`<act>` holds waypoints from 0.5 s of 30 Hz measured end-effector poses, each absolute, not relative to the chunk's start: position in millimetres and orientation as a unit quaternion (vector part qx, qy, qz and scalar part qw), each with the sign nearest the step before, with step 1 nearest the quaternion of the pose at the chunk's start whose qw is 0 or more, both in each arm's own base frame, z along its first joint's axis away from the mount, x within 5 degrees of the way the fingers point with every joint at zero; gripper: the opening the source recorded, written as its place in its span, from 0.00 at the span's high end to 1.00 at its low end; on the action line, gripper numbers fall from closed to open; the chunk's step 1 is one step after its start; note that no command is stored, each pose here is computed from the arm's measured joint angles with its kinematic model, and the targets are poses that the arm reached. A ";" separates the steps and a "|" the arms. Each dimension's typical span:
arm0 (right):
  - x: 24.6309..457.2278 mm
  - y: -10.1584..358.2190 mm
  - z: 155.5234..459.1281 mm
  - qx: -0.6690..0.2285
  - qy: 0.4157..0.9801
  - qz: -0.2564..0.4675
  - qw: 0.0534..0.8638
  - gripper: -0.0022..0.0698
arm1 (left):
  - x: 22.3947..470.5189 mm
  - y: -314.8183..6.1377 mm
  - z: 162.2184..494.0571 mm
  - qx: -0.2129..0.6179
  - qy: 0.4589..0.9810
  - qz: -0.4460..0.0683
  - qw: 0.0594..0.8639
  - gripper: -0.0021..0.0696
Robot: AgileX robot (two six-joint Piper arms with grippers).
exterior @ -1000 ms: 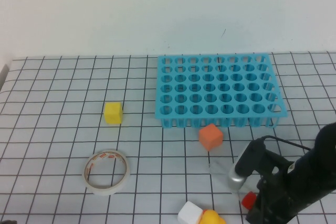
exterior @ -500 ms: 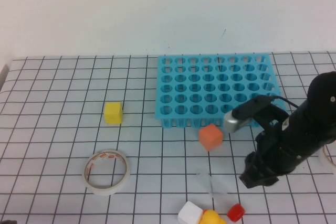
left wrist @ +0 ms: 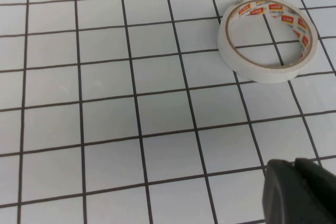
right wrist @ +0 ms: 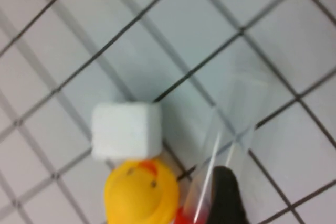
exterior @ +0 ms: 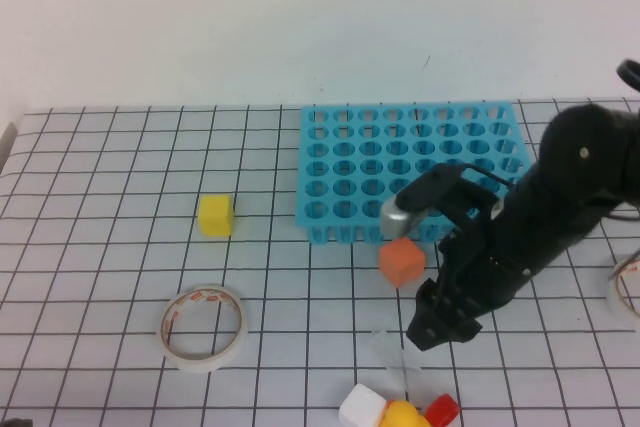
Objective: Place the test tubes
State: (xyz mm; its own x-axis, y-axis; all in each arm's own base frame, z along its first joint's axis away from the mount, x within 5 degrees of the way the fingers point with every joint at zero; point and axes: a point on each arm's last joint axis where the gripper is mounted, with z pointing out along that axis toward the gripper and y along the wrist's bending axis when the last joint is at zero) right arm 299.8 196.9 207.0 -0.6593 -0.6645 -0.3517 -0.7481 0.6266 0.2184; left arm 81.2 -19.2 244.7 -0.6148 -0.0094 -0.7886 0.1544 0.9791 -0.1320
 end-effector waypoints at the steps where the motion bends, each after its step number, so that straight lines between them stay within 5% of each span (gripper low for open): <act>1: 301.1 199.0 211.0 -0.419 0.883 0.176 0.119 0.35 | 81.2 -19.2 244.7 0.041 0.894 -0.094 0.437 0.97; 7: 299.9 206.5 224.5 -0.634 0.747 0.169 0.109 0.44 | 81.4 -19.2 244.9 0.040 0.893 -0.094 0.438 0.97; 12: 301.0 208.4 225.8 -0.721 0.663 0.150 0.136 0.45 | 81.5 -19.1 245.1 0.040 0.893 -0.093 0.439 0.97; 15: 300.5 210.6 225.2 -0.813 0.549 0.114 0.153 0.46 | 81.6 -19.1 245.2 0.040 0.892 -0.093 0.440 0.97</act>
State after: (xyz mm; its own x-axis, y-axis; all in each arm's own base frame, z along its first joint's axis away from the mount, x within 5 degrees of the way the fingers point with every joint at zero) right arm 300.5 210.6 225.2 0.3703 -0.8588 -0.3540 -0.9288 -0.3494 -0.1237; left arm 81.6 -19.1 245.2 -0.6093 -0.0108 -0.7928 0.1536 0.9794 -0.1314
